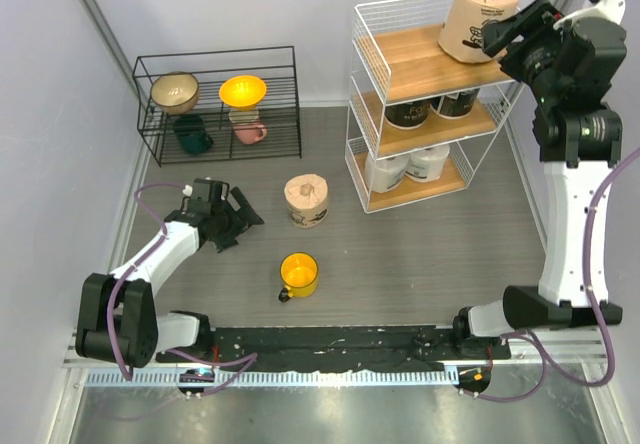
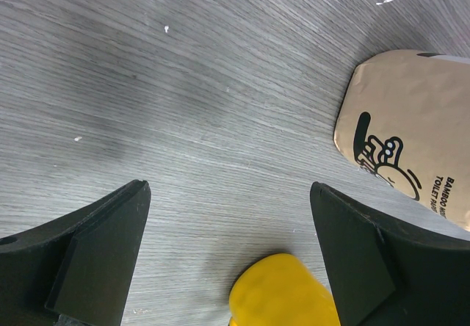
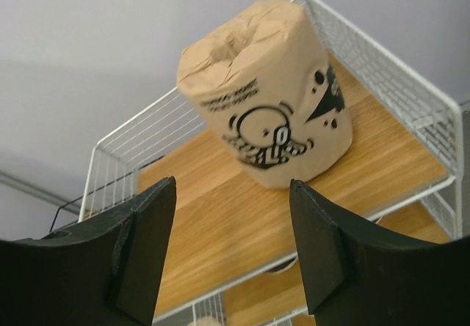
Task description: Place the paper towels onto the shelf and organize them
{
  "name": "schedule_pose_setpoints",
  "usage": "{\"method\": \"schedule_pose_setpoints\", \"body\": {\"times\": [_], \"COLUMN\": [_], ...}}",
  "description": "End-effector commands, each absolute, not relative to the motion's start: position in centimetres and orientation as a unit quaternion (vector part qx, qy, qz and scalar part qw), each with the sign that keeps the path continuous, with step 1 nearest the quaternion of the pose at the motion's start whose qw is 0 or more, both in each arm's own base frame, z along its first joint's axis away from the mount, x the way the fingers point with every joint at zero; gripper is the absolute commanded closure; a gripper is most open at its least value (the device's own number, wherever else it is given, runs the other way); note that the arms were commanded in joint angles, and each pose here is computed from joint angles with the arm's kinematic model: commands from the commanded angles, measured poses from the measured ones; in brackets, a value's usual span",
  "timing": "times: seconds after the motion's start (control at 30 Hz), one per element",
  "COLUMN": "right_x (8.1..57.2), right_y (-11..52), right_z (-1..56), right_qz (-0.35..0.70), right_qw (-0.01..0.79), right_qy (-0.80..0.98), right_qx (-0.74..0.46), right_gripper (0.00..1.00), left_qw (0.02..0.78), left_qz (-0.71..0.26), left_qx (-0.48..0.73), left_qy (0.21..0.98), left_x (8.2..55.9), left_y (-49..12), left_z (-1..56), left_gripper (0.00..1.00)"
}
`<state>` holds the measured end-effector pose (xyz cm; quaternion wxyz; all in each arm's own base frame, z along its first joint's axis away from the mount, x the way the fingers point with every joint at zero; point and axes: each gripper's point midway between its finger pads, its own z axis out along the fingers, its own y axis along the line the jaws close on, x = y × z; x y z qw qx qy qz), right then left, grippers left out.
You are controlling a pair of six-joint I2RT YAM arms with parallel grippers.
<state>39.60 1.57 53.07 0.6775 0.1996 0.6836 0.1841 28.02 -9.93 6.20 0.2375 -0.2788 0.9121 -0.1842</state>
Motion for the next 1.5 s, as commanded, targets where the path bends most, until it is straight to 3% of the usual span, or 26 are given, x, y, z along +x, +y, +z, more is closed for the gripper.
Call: {"method": "schedule_pose_setpoints", "body": {"times": [0.0, 0.23, 0.5, 0.67, 0.9, 1.47], "right_x": [31.7, 29.0, 28.3, 28.7, 29.0, 34.2], "right_y": [5.6, 12.3, 24.2, 27.3, 31.2, 34.7], "right_z": [59.2, 52.8, 40.8, 34.0, 25.2, 17.5], "right_qz": [0.261, 0.329, 0.263, 0.28, 0.216, 0.164], "right_qw": [0.735, 0.665, 0.573, 0.536, 0.513, 0.503], "right_qy": [0.617, 0.665, 0.776, 0.791, 0.822, 0.831], "right_qx": [0.104, 0.082, 0.026, 0.094, 0.118, 0.17], "right_gripper": [0.3, 0.26, 0.25, 0.29, 0.3, 0.27], "left_qw": [0.249, 0.248, 0.255, 0.25, 0.247, 0.247], "left_qz": [-0.197, -0.195, -0.182, -0.181, -0.182, -0.186], "left_qx": [-0.266, -0.266, -0.268, -0.269, -0.269, -0.268], "left_qy": [0.91, 0.911, 0.911, 0.912, 0.913, 0.912], "left_x": [28.7, 28.8, 28.7, 28.7, 28.8, 28.7], "left_y": [-10.4, -10.4, -9.9, -9.9, -10.0, -10.1], "left_z": [6.9, 6.8, 6.9, 6.6, 6.6, 6.5], "left_gripper": [0.04, 0.04, 0.05, 0.05, 0.04, 0.04]}}
